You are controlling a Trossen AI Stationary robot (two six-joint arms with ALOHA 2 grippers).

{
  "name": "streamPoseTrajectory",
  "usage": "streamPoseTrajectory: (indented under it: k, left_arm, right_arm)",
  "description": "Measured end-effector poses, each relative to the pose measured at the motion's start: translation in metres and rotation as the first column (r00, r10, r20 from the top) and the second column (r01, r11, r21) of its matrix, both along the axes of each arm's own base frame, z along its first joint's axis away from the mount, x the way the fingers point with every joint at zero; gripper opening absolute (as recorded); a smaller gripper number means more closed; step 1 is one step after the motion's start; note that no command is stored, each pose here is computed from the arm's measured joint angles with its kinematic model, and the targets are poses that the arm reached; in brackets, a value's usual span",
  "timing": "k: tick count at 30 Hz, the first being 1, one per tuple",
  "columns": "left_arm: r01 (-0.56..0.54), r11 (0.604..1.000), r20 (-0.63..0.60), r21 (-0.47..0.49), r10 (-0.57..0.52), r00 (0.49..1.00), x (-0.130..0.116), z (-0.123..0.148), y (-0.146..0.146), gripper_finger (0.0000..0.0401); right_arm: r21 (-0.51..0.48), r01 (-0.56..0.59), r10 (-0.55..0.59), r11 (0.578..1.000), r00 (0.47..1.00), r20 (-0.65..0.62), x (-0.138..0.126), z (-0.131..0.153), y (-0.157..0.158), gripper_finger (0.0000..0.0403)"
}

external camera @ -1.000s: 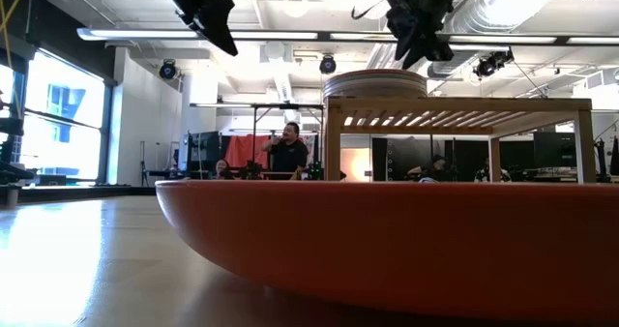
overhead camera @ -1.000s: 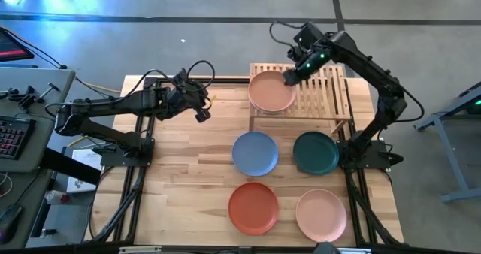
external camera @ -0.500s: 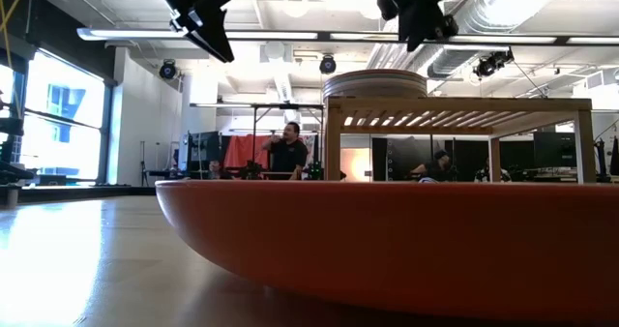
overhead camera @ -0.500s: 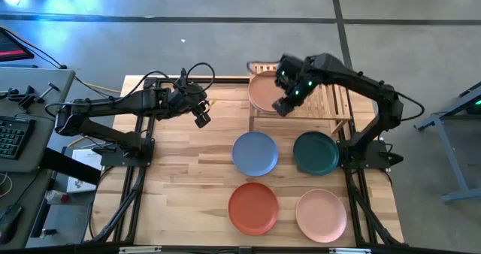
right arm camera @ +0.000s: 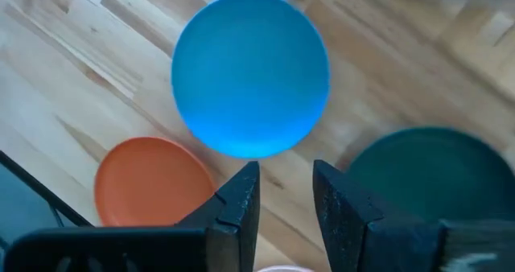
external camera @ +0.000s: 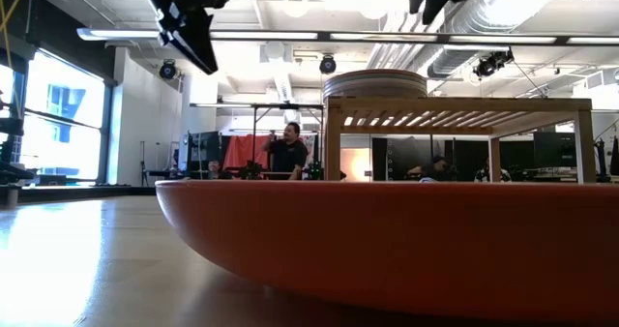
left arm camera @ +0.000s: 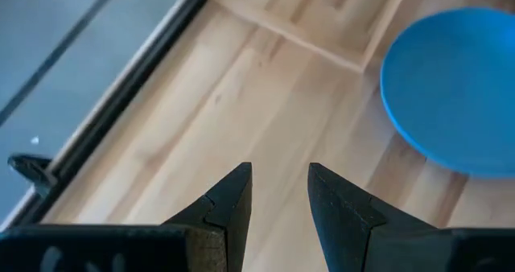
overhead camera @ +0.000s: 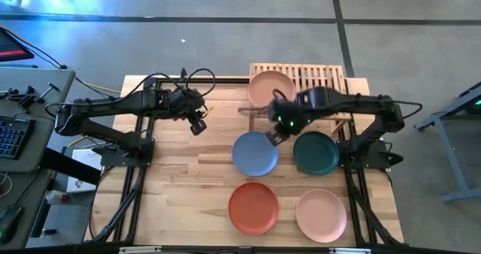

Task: Place and stack plates onto a shelf
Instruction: Put the green plate on the shelf

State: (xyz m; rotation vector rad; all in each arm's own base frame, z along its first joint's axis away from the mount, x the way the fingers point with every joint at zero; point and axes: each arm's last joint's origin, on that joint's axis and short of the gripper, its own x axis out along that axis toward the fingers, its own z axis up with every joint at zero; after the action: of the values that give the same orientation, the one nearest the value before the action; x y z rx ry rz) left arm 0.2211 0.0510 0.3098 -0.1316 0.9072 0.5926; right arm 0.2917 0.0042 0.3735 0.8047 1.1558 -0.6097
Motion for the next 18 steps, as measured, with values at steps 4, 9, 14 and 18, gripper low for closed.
streamPoseTrajectory:
  k: [4,9,14,18]
  left_arm:
    - [-0.015,0.999,-0.047,-0.046,0.013,0.999,-0.005,-0.004,-0.001,0.0113]
    - [-0.005,0.993,-0.091,-0.12,-0.006,0.996,-0.009,-0.014,-0.004,0.0113]
    - [0.015,0.982,-0.126,-0.19,-0.04,0.991,-0.011,-0.028,-0.007,0.0113]
    - [-0.023,0.971,-0.149,-0.238,-0.013,0.989,-0.014,-0.04,-0.008,0.0113]
  right_arm:
    - [-0.016,0.049,-0.049,0.999,0.999,-0.006,-0.003,-0.003,0.031,0.0094]
    - [0.002,0.106,-0.105,0.994,0.992,-0.071,-0.01,-0.023,0.067,0.0094]
    - [-0.03,0.169,-0.172,0.985,0.979,-0.108,-0.018,-0.046,0.092,0.0094]
    - [-0.035,0.183,-0.186,0.982,0.974,-0.13,-0.023,-0.063,0.107,0.0094]
